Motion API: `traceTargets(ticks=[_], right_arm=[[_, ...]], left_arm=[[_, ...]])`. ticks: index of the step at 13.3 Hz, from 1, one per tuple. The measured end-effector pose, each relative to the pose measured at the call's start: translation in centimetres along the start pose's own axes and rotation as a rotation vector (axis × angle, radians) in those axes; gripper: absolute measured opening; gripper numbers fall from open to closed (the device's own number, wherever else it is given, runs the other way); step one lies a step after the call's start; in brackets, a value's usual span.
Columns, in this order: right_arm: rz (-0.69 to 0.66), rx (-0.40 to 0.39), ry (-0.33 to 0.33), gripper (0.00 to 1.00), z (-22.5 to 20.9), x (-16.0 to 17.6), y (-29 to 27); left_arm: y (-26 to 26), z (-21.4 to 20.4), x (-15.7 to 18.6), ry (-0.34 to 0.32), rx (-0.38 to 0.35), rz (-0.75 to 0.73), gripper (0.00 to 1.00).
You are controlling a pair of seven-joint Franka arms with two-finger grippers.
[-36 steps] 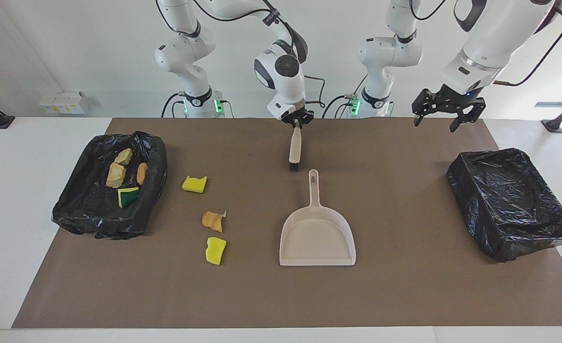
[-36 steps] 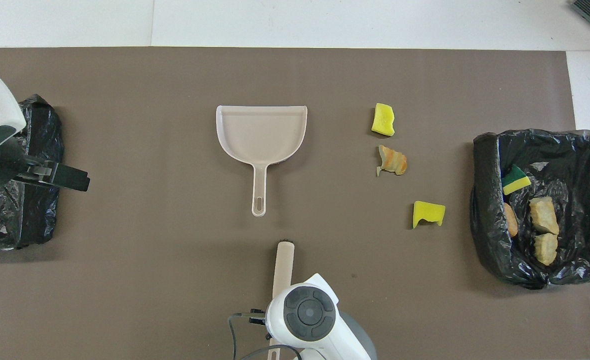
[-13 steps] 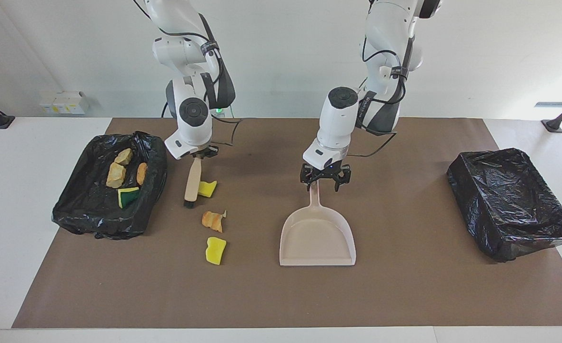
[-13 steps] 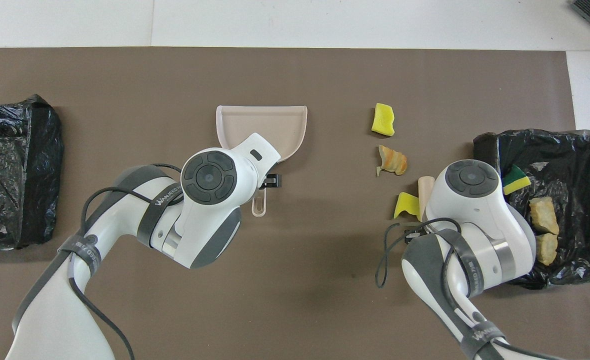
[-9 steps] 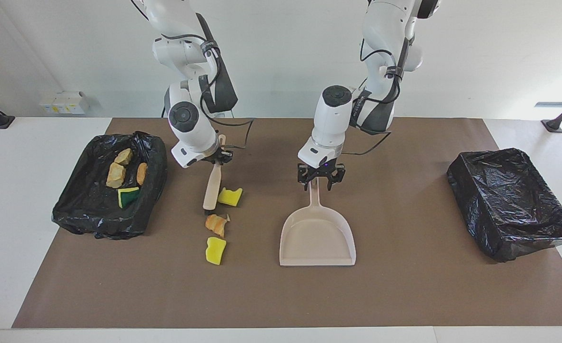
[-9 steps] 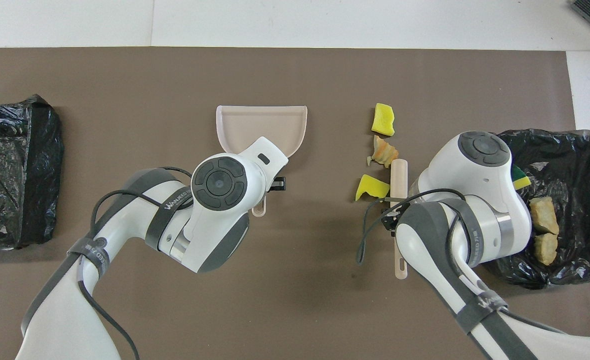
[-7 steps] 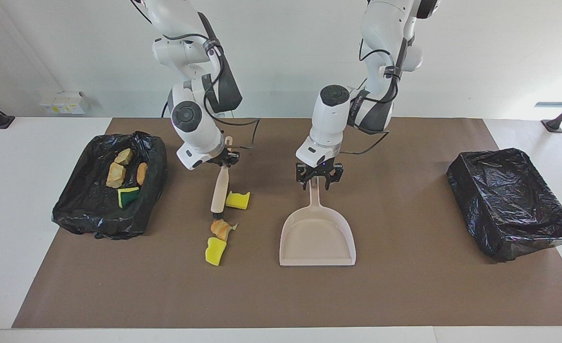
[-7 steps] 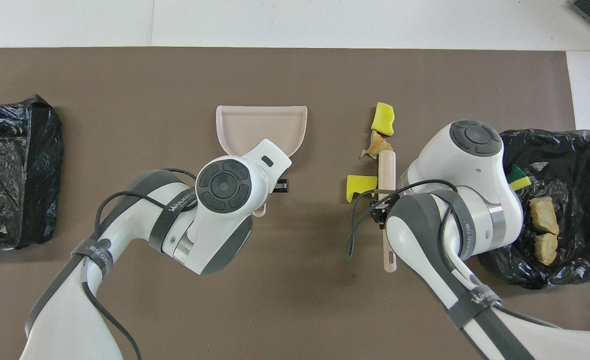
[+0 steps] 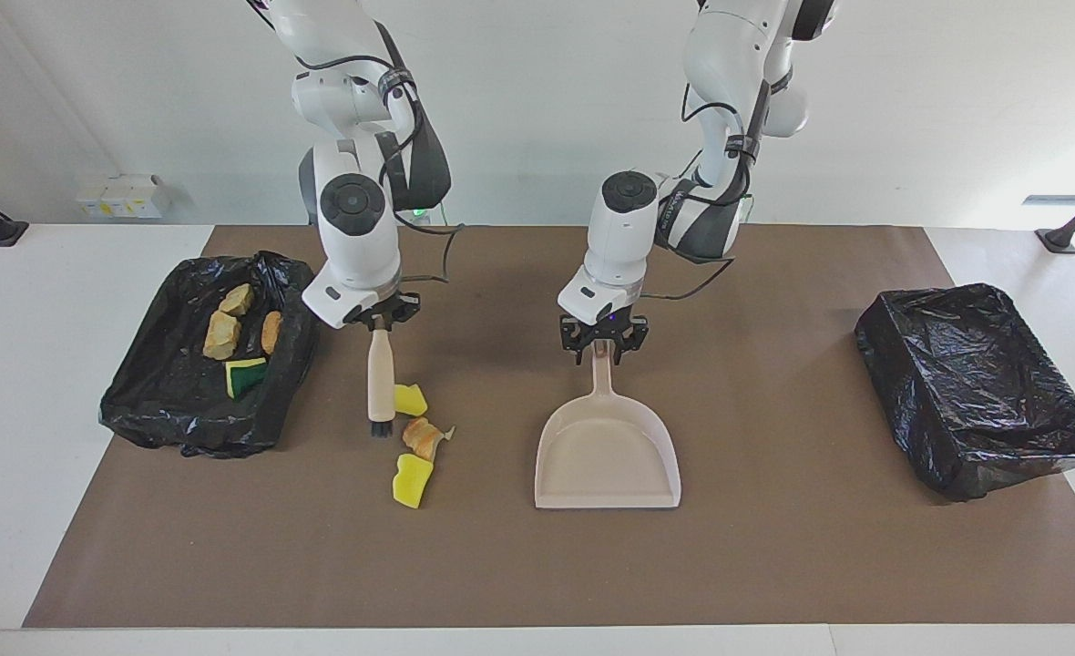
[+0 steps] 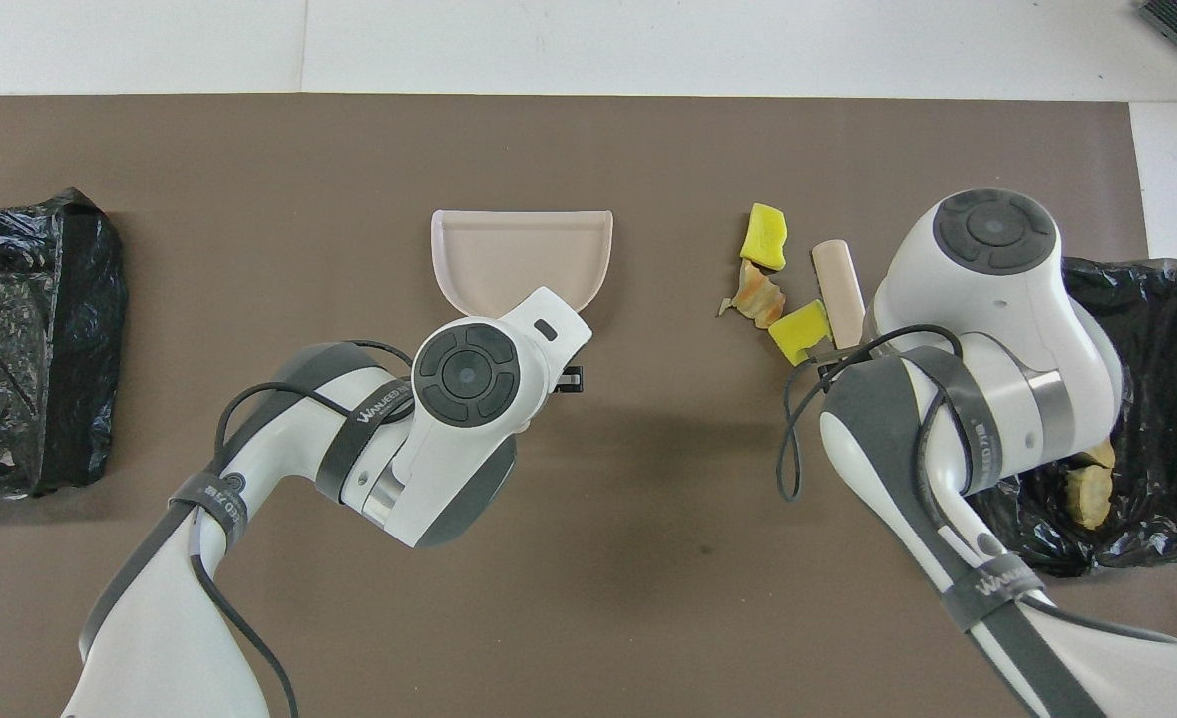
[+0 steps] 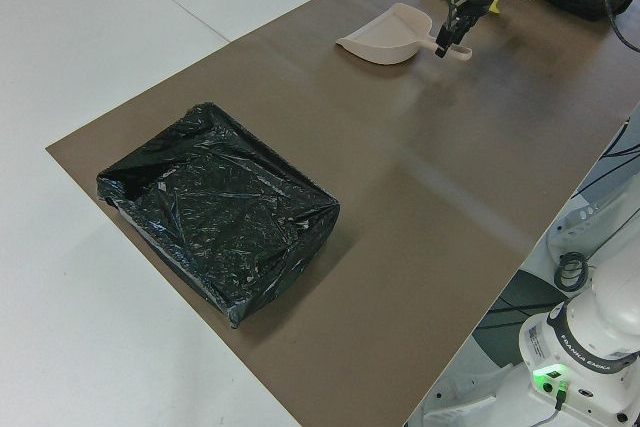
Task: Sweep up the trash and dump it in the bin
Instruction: 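Grasp the dustpan with the left gripper while the right gripper grasps the brush, then hold the dustpan by the debris while the right gripper sweeps chunks in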
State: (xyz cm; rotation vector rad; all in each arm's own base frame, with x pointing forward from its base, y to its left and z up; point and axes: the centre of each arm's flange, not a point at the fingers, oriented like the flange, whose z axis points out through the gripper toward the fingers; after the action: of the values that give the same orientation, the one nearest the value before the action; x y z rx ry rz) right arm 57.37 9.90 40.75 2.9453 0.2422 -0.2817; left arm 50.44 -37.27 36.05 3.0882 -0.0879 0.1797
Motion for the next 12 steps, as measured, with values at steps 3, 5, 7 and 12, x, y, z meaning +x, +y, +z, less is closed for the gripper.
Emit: traceTargets(ticks=[3,5,7,12], right_arm=[[-0.036,-0.001,0.023,0.26,1.2,3.5,0.5],[-0.051,0.008,0.046,0.26,2.4,6.1,-0.5],[-0.062,0.02,0.067,0.26,3.9,7.9,-1.5],[-0.033,0.212,0.039,0.26,4.1,8.3,-6.1]], left_arm=[[-0.1,0.0,0.1,0.0,0.001,-0.002,0.31],[-0.4,0.1,0.2,0.0,0.004,0.019,0.31],[-1.6,0.1,1.0,0.001,0.009,0.141,0.31],[-6.7,-0.5,4.1,-0.016,0.032,0.358,0.31]])
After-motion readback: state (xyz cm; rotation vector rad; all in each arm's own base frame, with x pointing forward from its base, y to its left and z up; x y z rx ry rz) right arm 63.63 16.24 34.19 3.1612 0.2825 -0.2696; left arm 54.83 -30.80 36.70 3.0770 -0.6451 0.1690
